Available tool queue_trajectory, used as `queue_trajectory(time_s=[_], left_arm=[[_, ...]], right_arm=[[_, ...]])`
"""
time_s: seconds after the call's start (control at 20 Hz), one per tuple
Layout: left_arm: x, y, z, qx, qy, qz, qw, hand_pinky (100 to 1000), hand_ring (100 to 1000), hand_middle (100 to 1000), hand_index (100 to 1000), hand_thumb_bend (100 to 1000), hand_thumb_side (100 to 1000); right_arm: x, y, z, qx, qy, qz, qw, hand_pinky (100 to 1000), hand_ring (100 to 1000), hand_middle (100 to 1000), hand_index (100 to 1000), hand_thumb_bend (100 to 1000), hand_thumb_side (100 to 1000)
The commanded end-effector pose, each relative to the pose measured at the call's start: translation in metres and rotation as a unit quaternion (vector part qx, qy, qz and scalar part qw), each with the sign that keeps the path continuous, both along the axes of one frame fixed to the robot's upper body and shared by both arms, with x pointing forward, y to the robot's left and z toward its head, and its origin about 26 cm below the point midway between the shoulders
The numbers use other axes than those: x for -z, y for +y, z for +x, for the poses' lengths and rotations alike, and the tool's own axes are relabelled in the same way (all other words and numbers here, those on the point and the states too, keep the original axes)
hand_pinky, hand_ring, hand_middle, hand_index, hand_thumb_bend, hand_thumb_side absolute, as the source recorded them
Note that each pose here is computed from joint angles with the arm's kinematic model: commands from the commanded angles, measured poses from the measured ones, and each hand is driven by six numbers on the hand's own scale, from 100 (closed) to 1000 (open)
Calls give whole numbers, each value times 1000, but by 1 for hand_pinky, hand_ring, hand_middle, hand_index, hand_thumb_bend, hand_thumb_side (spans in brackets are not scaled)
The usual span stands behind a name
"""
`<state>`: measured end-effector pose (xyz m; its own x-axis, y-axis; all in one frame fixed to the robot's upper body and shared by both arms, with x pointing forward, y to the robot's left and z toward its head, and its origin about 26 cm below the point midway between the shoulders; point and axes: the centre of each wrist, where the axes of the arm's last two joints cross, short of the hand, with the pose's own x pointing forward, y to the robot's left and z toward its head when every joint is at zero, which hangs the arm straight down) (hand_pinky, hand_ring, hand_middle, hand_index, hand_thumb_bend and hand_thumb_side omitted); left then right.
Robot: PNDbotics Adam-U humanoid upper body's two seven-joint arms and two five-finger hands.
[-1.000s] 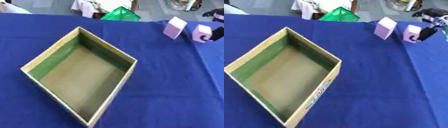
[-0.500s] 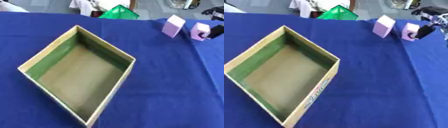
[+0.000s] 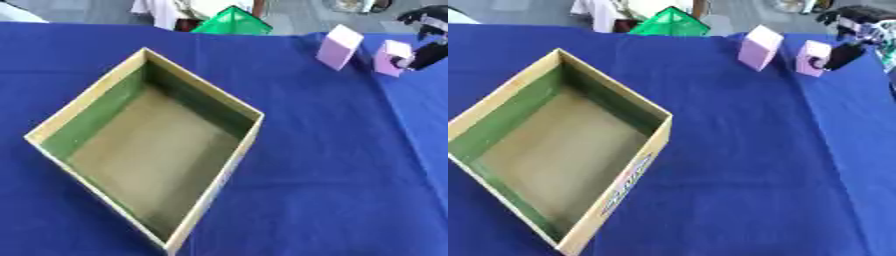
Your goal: Pick up objects on the table and place them in the box.
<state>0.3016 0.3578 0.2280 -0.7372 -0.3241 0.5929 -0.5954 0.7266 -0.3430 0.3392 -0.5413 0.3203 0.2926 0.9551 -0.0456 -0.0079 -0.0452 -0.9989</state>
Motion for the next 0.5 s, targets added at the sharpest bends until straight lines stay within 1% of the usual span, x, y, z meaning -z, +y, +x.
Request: queue_trajectory(time_s=[0.05, 0.2, 0.35, 0.5], left_arm=[[-23, -4, -8, 5, -46, 28, 999, 801, 613, 600, 879, 534, 972], [-41, -17, -13, 28, -93, 57, 994, 801, 631, 614, 883, 561, 944], [-61, -29, -10, 67, -152, 91, 982, 801, 650, 628, 886, 586, 921], [-78, -39, -8, 100, -190, 108, 971, 801, 664, 640, 888, 604, 904]], right_arm=[[-25, -5, -12, 3, -23, -15, 1000, 791, 780, 912, 1000, 285, 276], [-25, -5, -12, 1, -26, -13, 1000, 791, 797, 912, 1000, 279, 276], [-25, -6, -12, 1, -29, -10, 1000, 792, 810, 913, 1000, 281, 278], [-24, -6, -12, 1, -29, -11, 1000, 792, 816, 912, 1000, 279, 278]])
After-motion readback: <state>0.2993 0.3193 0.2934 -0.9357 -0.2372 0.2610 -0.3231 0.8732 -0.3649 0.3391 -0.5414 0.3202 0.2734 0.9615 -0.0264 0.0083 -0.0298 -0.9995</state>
